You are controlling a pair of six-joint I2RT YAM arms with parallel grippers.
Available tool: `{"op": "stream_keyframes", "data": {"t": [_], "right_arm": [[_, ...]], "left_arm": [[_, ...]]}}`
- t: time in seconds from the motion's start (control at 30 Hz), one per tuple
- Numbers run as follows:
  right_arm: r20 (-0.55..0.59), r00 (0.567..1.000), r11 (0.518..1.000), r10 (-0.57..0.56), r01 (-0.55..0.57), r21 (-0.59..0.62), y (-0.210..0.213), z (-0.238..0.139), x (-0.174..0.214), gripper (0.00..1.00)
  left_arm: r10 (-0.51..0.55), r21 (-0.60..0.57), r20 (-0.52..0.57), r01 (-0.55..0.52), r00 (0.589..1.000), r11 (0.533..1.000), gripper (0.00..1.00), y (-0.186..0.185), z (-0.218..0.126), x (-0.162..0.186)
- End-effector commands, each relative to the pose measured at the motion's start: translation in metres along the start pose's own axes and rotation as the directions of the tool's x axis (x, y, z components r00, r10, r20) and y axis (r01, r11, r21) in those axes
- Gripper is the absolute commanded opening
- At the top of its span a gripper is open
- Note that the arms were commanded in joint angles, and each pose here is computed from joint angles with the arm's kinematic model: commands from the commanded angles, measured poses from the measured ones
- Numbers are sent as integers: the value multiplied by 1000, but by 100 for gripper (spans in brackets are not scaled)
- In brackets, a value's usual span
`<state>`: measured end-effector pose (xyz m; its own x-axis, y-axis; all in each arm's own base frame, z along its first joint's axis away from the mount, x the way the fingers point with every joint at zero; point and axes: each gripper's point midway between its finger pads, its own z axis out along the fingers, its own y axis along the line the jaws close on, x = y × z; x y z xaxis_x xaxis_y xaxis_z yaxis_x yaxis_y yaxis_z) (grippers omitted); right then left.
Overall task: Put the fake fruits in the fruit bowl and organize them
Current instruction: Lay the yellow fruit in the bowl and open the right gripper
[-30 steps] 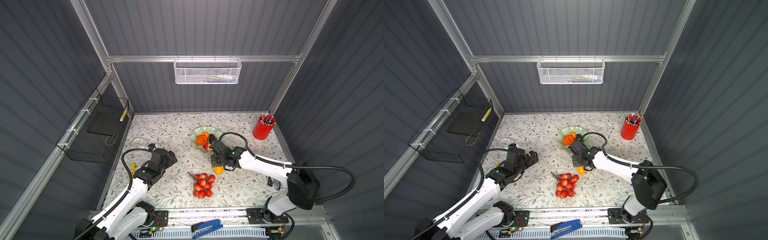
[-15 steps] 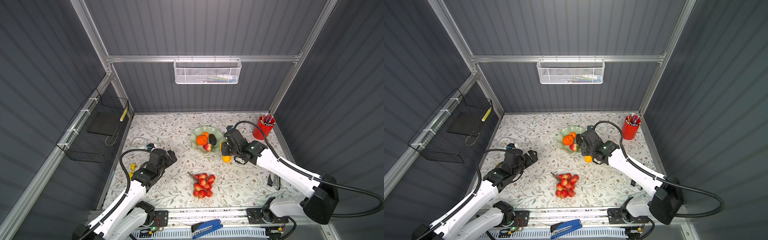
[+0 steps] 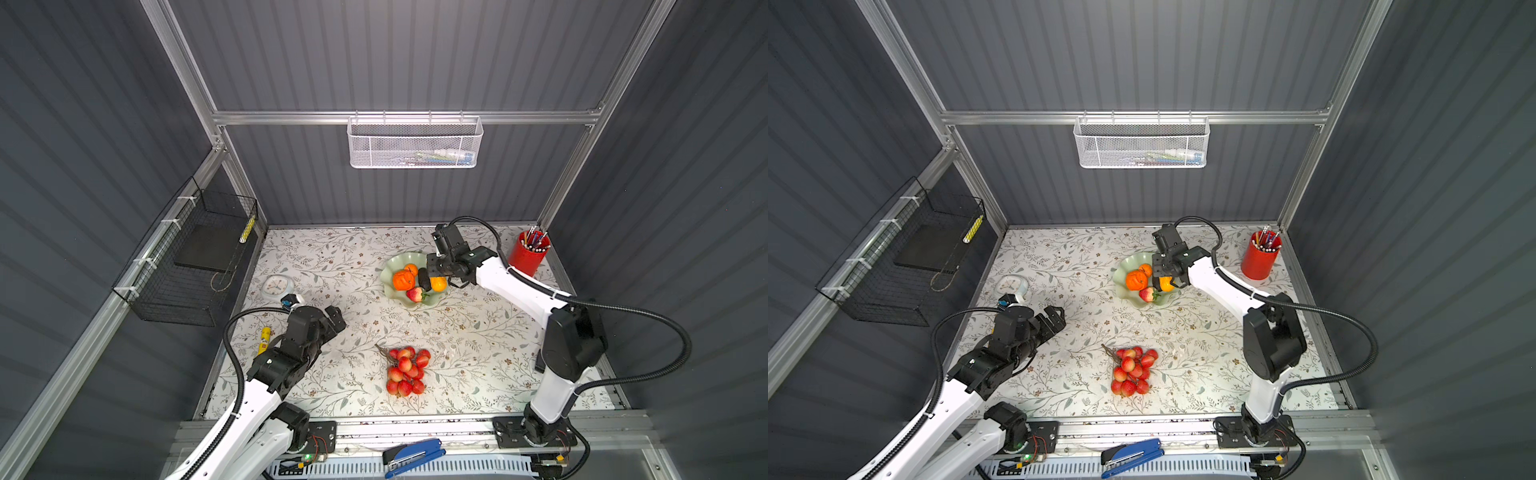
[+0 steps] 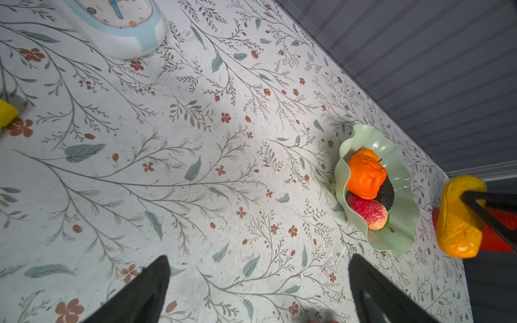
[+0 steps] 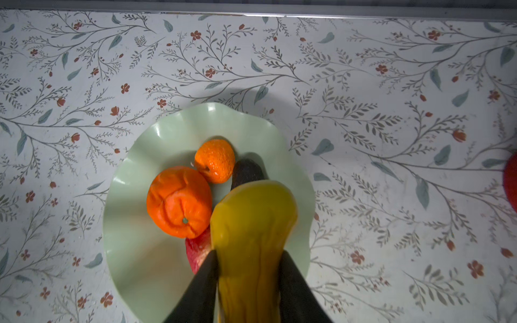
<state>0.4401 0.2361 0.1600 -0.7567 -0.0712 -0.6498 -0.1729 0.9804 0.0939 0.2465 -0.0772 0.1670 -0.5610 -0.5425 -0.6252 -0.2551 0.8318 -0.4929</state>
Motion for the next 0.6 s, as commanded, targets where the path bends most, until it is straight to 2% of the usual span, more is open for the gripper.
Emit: {"op": "stream_keyframes", "data": {"t": [0.0, 0.17, 0.3, 0.4, 0.57], "right_arm": [[-22, 999, 999, -36, 35, -10, 7, 23, -2, 36], [-75, 996, 999, -46, 47, 9, 8, 58, 6, 40], [-89, 995, 999, -41, 42, 6, 10, 64, 7, 56], [-44, 998, 999, -34, 34, 0, 9, 45, -15, 70], [158, 986, 999, 47, -43, -30, -7, -33, -76, 90]], "left_arm": [[-4, -29, 2, 4, 1000, 1000, 100, 9, -6, 1], [-4, -21, -11, 3, 1000, 1000, 100, 8, -8, 3], [0, -13, -21, 0, 1000, 1000, 100, 7, -6, 5], [4, 14, -36, -4, 999, 1000, 100, 0, -3, 8], [12, 97, -122, 0, 992, 995, 100, -18, 12, 25]]}}
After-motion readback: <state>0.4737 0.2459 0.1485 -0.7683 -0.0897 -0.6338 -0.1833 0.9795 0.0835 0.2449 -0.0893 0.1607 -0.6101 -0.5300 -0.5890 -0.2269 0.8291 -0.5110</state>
